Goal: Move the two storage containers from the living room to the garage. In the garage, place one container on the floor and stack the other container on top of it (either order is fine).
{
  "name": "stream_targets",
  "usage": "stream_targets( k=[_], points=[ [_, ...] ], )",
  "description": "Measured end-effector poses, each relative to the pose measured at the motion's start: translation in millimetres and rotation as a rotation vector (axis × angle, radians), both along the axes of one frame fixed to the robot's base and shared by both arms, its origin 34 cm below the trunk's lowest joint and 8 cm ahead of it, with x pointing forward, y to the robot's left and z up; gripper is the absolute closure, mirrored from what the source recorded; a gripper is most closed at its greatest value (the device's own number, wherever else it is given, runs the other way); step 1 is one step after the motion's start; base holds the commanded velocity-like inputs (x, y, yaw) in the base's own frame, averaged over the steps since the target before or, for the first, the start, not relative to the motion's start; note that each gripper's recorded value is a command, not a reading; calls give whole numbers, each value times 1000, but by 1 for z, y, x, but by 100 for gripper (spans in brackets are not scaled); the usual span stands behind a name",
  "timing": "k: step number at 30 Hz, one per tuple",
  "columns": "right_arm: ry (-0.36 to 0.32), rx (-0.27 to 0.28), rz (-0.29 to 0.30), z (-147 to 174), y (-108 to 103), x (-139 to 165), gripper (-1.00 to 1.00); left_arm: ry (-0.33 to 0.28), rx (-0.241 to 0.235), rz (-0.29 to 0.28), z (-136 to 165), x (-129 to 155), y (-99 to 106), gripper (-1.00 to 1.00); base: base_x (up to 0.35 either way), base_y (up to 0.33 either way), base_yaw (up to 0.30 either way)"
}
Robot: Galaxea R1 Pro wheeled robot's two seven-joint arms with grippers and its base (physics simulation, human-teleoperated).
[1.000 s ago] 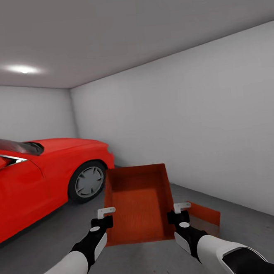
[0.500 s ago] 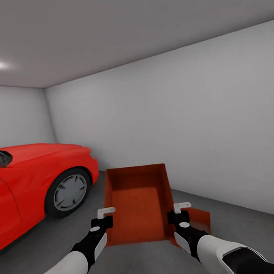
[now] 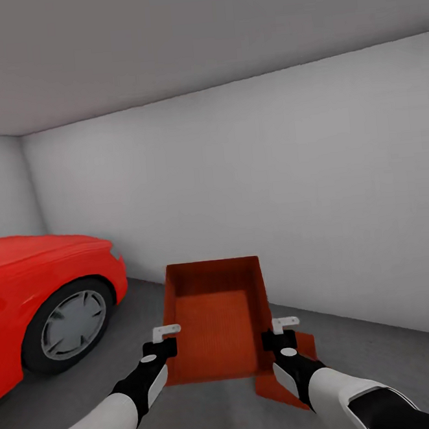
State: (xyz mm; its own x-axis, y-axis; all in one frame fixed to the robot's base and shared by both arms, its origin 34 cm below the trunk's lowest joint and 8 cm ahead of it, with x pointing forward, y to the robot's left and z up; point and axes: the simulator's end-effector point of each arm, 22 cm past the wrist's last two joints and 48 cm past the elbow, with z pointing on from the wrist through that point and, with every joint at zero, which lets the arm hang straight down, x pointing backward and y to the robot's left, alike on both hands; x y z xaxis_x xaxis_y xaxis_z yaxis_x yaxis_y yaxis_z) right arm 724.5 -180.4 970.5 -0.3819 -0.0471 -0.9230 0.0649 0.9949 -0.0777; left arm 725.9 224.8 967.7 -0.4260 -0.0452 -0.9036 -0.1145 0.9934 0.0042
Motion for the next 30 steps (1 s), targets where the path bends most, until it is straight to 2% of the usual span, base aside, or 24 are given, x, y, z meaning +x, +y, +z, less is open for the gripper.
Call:
stream_targets(
  k=[30],
  points=[
    [0,0,0,0,0,0,100,0,0,0,0,0,0,100,313,183,-279]
  ],
)
